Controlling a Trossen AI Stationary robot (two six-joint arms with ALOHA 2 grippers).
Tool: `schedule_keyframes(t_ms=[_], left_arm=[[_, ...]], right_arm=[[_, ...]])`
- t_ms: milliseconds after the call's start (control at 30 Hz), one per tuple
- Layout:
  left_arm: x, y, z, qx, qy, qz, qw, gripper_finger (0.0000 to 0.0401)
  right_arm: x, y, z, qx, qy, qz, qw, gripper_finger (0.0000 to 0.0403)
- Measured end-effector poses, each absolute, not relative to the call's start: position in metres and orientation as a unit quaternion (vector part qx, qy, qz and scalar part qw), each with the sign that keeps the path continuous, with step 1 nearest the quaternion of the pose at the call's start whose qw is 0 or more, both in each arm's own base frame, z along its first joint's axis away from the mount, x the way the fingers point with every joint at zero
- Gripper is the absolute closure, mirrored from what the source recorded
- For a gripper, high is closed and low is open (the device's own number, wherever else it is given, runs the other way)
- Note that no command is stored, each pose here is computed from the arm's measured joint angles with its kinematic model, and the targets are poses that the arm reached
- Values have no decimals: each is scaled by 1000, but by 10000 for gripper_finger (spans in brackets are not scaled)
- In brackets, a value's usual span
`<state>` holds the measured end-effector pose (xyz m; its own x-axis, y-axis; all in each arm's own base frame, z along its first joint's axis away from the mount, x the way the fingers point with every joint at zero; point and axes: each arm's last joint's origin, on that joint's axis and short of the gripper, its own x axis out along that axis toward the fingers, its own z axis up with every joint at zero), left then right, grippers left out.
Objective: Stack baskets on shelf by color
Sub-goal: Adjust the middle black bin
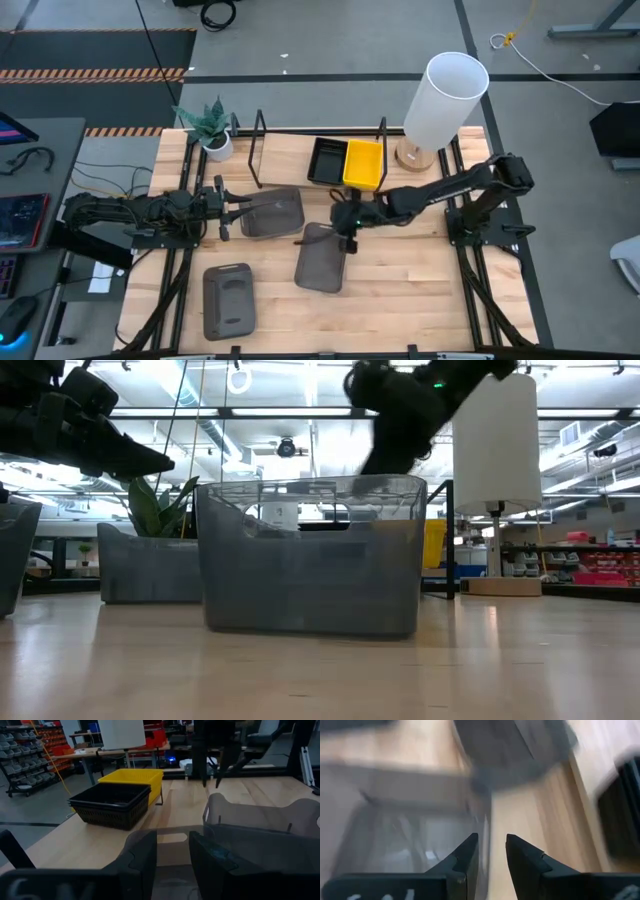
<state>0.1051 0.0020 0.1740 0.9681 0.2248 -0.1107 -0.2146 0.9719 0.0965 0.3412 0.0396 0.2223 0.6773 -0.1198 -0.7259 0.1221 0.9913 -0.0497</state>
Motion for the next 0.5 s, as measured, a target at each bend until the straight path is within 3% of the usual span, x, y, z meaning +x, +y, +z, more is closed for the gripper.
schedule_keyframes(t_ms=[233,500], left_arm=[[106,2,173,43,65,111,991,280],[106,2,172,43,69,110,991,280]], right_arm=[[349,25,190,-19,460,-41,887,300],[327,32,183,51,551,-87,828,300]])
